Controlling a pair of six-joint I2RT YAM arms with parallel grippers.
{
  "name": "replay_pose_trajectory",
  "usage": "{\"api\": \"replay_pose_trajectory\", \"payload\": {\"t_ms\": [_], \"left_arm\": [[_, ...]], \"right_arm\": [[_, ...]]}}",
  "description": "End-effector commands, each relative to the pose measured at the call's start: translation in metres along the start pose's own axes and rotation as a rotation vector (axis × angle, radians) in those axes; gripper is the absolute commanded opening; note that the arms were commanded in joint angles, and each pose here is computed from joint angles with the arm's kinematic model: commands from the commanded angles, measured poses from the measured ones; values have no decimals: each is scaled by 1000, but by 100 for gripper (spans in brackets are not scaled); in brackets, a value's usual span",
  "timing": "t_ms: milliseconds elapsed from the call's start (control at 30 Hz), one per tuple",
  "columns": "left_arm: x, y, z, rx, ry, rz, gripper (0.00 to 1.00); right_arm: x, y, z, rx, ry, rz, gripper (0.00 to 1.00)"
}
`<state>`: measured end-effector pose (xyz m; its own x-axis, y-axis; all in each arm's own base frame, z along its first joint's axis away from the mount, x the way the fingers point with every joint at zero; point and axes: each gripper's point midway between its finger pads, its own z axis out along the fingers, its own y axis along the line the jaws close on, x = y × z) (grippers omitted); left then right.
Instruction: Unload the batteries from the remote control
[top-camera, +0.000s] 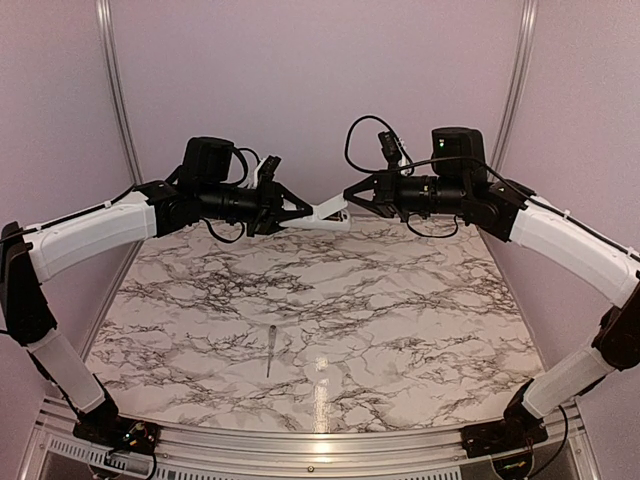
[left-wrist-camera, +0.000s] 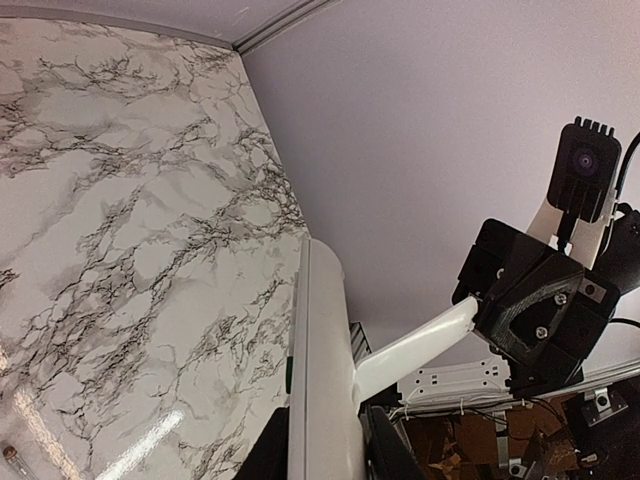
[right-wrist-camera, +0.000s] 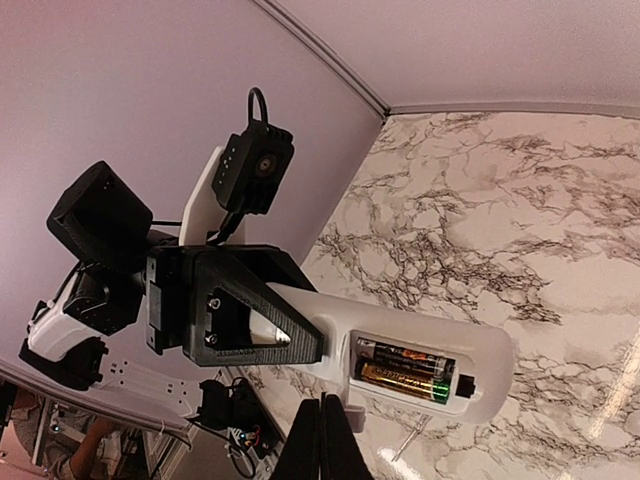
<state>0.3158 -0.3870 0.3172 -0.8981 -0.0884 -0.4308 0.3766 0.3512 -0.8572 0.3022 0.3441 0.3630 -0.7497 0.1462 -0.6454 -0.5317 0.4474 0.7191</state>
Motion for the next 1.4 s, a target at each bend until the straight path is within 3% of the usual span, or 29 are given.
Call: {"api": "replay_pose_trajectory", "payload": {"t_ms": [0, 1367], "left_arm": [[-1, -25, -3, 73, -10, 61, 0], [-10, -19, -2, 56, -28, 60, 0]], "right_arm": [[17, -5, 9, -6, 56, 22, 0], [39, -25, 18, 31, 124, 43, 0]]}}
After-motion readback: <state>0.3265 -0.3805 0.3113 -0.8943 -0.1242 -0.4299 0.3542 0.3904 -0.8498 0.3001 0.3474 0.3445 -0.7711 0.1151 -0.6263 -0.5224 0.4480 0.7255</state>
